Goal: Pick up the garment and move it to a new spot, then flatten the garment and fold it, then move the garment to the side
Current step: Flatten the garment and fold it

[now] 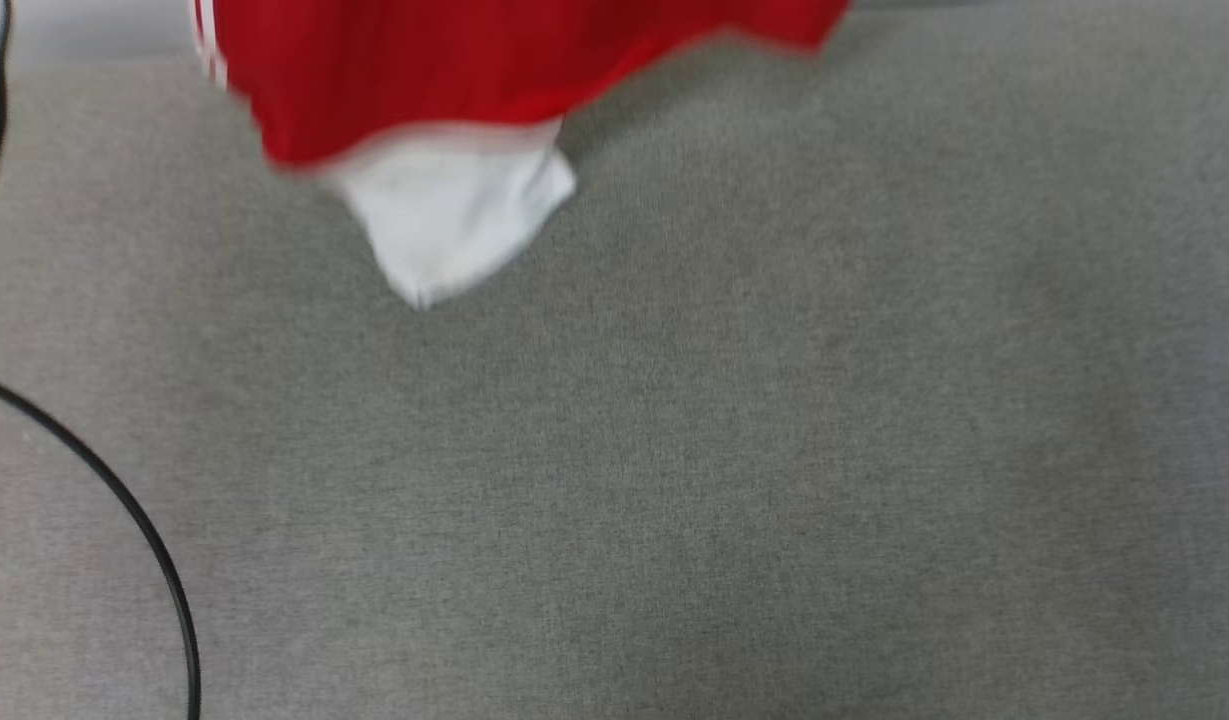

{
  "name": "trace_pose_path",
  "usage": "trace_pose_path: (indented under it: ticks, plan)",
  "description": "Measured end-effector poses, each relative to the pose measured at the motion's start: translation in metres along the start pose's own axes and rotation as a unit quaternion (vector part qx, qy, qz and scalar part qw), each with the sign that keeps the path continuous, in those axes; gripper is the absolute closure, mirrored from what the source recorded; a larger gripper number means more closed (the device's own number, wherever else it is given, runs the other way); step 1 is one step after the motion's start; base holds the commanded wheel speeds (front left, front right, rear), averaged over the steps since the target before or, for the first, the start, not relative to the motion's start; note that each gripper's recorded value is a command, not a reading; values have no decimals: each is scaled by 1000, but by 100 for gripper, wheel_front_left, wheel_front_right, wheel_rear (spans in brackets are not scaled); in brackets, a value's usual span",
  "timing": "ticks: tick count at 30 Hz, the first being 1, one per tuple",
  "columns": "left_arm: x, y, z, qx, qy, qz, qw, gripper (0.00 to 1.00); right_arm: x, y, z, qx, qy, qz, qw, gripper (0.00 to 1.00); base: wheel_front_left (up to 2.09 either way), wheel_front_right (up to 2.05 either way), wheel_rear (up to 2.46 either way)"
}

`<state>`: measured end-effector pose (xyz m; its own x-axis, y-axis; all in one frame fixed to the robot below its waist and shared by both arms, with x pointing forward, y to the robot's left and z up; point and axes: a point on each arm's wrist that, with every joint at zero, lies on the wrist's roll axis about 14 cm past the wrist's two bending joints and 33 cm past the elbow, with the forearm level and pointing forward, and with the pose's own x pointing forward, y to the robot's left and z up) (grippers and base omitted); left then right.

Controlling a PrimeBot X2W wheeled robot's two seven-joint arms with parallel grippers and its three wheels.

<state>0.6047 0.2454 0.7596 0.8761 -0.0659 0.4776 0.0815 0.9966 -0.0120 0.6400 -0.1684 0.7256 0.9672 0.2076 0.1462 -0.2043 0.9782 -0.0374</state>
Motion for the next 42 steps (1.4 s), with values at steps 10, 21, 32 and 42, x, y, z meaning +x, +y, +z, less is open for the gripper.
trace_pose_path:
  ticks: [10, 21, 32, 42]
  plan:
    - [58, 3, -19, 29, -20, -9, 999, 100, 59, -11, -6, -16, -39, -10, 999, 100, 0, 0, 0]
    - [49, 15, -135, 0, 83, 3, 997, 100, 86, 5, -130, 16, 66, 3, 998, 100, 0, 0, 0]
    - [-64, 7, -209, -62, 222, 25, 973, 100, -7, 31, -237, 50, 211, 15, 976, 100, 0, 0, 0]
    - [-238, -6, -220, -104, 330, 56, 937, 100, -135, 58, -272, 100, 275, 25, 956, 100, 0, 0, 0]
